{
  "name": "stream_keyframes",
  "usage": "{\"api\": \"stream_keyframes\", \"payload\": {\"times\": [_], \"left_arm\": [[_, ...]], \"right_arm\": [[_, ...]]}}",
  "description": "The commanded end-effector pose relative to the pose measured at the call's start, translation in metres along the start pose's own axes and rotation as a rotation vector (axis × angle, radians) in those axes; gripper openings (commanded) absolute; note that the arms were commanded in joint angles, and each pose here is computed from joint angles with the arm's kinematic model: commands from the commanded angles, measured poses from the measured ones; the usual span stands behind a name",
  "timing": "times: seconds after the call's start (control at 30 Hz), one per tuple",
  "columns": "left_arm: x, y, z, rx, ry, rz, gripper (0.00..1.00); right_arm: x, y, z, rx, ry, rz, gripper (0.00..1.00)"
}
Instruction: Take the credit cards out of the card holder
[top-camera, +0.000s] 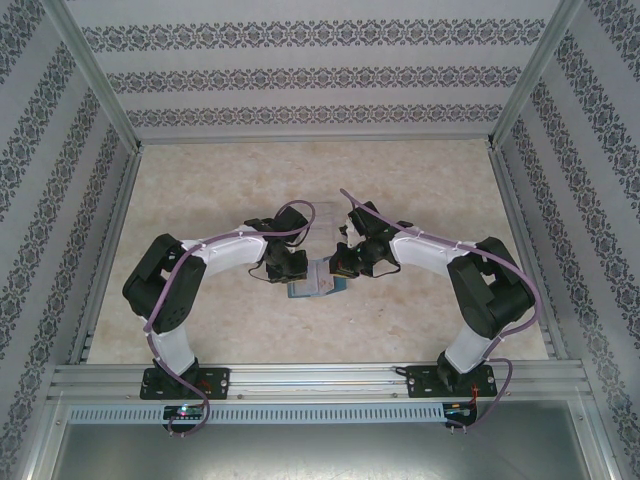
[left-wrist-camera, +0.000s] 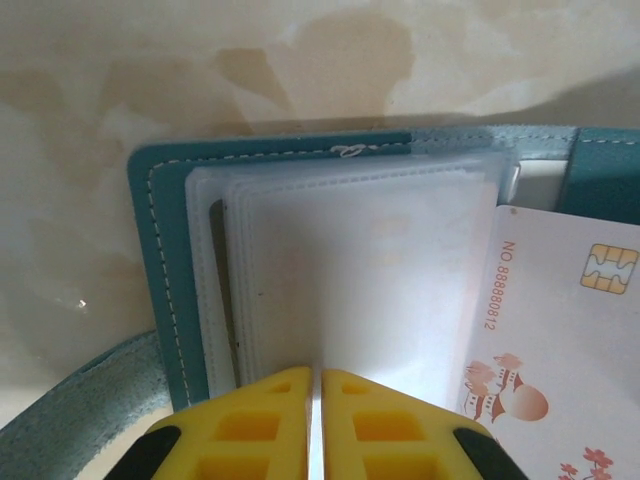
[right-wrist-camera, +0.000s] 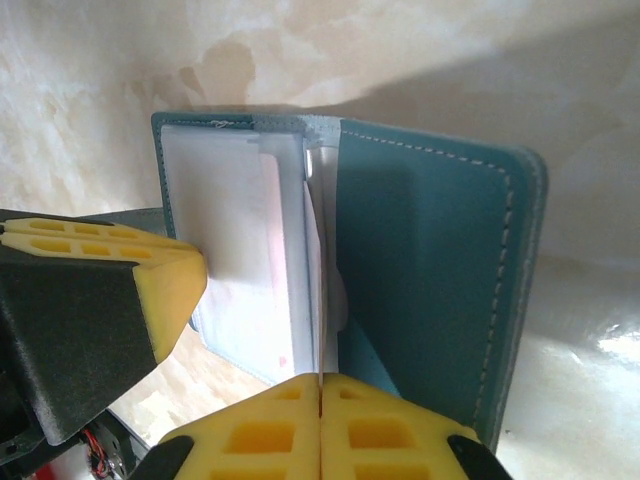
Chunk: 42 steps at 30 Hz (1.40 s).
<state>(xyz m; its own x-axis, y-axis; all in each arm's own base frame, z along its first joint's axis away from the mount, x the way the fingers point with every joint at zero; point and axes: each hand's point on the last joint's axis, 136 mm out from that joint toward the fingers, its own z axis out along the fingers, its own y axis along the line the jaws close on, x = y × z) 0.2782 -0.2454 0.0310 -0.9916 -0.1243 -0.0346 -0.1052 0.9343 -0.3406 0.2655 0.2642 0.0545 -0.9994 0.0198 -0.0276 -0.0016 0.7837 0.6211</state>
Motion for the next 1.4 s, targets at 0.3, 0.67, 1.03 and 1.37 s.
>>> {"api": "stream_keyframes", "payload": {"times": [0.3,0.67,1.03,1.37], "left_arm": [[-0.010,0.000,-0.032,0.005,-0.121,0.015,0.13],[-0.024,0.016,-0.053,0.070,-0.205,-0.044,0.14],[-0.020,0.040,-0.069,0.092,-0.236,-0.090,0.14],[-0.014,0.061,-0.082,0.092,-0.268,-0.141,0.14]], "right_arm": [[-0.014,0.014,-0.031,0.023,-0.098,-0.135,0.04],[-0.040,0.034,-0.052,0.011,-0.130,-0.487,0.00],[-0.067,0.040,-0.062,0.116,-0.056,-0.992,0.00],[-0.093,0.051,-0.066,0.183,0.069,-1.339,0.00]]}}
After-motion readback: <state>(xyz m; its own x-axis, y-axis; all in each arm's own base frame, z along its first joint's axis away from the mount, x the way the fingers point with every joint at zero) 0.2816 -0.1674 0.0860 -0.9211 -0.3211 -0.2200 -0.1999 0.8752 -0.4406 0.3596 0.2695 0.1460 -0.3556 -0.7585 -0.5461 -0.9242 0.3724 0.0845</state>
